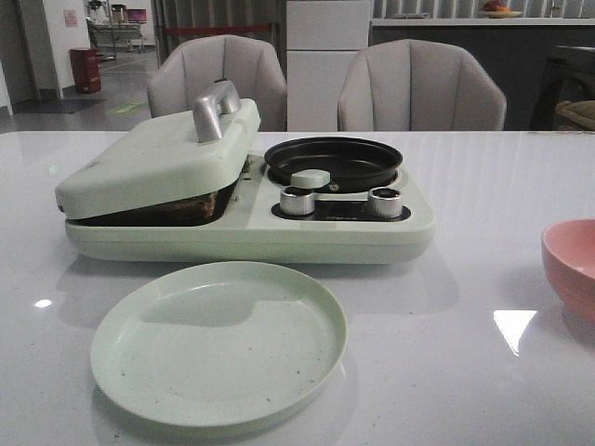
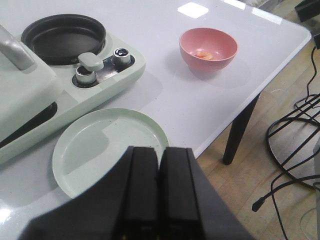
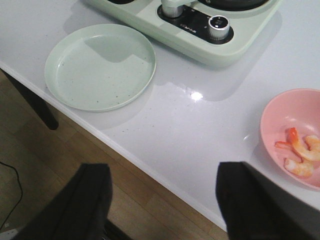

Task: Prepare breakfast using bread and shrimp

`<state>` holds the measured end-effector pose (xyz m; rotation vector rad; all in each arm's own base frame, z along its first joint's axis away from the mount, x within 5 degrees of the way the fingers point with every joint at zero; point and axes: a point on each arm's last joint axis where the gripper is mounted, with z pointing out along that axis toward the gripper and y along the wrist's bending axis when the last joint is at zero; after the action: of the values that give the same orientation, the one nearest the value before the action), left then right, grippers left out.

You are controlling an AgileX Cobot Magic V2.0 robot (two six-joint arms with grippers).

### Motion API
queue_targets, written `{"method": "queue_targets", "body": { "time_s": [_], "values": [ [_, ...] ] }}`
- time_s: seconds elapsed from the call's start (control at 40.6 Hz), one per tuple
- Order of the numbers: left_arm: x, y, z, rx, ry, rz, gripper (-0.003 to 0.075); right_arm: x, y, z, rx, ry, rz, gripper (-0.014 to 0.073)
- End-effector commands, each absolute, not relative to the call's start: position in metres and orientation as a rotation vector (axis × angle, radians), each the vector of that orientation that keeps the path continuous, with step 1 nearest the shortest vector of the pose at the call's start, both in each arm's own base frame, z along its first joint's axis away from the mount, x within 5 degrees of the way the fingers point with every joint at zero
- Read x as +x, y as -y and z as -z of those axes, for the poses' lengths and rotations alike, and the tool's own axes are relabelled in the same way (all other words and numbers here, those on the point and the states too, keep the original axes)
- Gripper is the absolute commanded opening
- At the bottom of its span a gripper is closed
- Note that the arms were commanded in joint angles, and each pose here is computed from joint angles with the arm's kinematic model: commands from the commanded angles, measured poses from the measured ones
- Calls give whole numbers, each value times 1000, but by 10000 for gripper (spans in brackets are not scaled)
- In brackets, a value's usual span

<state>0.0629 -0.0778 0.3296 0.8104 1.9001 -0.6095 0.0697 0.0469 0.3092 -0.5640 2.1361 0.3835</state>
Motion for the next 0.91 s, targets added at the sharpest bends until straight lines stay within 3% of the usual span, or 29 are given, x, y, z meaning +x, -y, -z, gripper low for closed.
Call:
{"method": "queue_targets", "body": {
  "time_s": [0.0, 0.64, 0.886],
  "values": [
    [64, 79, -345, 772, -1812, 652, 101, 73, -48, -323, -538, -2046, -395, 546],
    [64, 79, -345, 772, -1810, 653, 101, 78, -47, -325, -544, -1967, -340, 546],
    [64, 79, -345, 772, -1810, 653, 101, 91, -52, -316, -526, -2030, -314, 546]
  ]
}}
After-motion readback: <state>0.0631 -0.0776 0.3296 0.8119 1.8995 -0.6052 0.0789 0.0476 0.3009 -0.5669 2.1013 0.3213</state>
